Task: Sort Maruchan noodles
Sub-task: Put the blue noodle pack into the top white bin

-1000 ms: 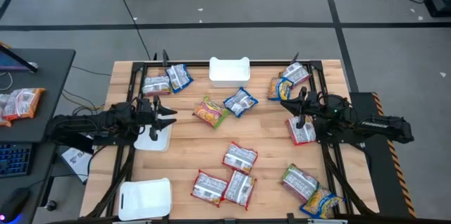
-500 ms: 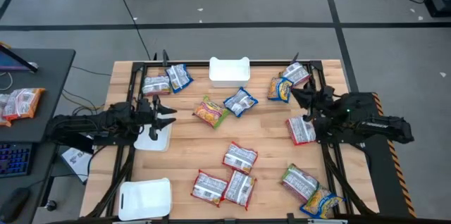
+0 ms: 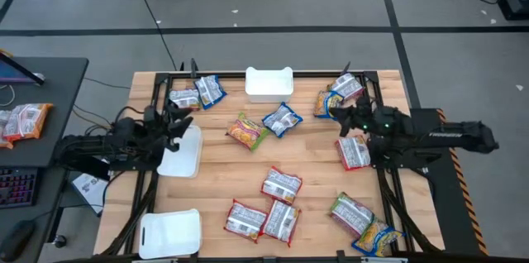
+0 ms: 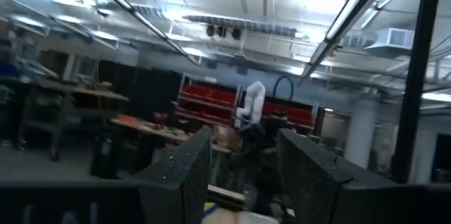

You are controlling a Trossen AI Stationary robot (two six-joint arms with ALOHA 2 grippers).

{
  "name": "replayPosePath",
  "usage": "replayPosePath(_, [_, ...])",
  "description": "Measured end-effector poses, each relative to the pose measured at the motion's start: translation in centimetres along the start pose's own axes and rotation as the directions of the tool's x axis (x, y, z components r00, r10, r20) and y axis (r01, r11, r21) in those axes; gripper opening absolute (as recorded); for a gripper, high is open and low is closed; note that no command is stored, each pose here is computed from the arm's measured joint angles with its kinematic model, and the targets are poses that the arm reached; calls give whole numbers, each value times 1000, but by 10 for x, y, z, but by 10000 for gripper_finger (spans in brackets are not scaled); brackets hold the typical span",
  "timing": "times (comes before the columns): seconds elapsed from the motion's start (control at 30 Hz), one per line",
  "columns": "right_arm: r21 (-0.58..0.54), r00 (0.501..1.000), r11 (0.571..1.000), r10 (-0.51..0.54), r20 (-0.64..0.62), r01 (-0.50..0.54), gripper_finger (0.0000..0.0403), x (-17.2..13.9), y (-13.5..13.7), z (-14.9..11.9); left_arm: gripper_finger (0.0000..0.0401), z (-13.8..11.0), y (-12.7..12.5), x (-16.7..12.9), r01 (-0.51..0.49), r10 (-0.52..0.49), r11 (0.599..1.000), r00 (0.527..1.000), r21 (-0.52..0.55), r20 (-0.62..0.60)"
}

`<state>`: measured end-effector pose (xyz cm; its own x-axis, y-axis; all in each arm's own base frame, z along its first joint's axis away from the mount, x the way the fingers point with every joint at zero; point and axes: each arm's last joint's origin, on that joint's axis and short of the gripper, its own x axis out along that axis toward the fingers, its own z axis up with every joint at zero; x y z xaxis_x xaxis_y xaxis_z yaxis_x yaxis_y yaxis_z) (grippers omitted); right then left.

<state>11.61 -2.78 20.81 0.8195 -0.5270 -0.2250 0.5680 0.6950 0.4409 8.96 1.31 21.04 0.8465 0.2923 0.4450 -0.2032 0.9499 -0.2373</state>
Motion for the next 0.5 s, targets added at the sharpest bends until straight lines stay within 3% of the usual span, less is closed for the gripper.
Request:
replayPosePath(0.1, [-94, 988, 991, -106, -112, 95, 55, 6, 10, 8, 165, 3, 0, 0, 5, -6, 1000, 999, 4, 32])
replayPosePath(0.27, [-36, 927, 960, -278, -253, 278, 148, 20, 13, 17, 165, 4, 0, 0, 3, -3, 1000, 999, 4, 38])
replayPosePath(0.4, [35, 840, 886, -425, -337, 462, 243, 32, 1, 9, 165, 1, -1, 0, 23, -23, 1000, 1000, 17, 7])
replayPosePath(0.5, [67, 776, 820, -507, -375, 568, 301, 40, -11, 2, 165, -3, -2, 0, 94, -94, 996, 995, 6, -44])
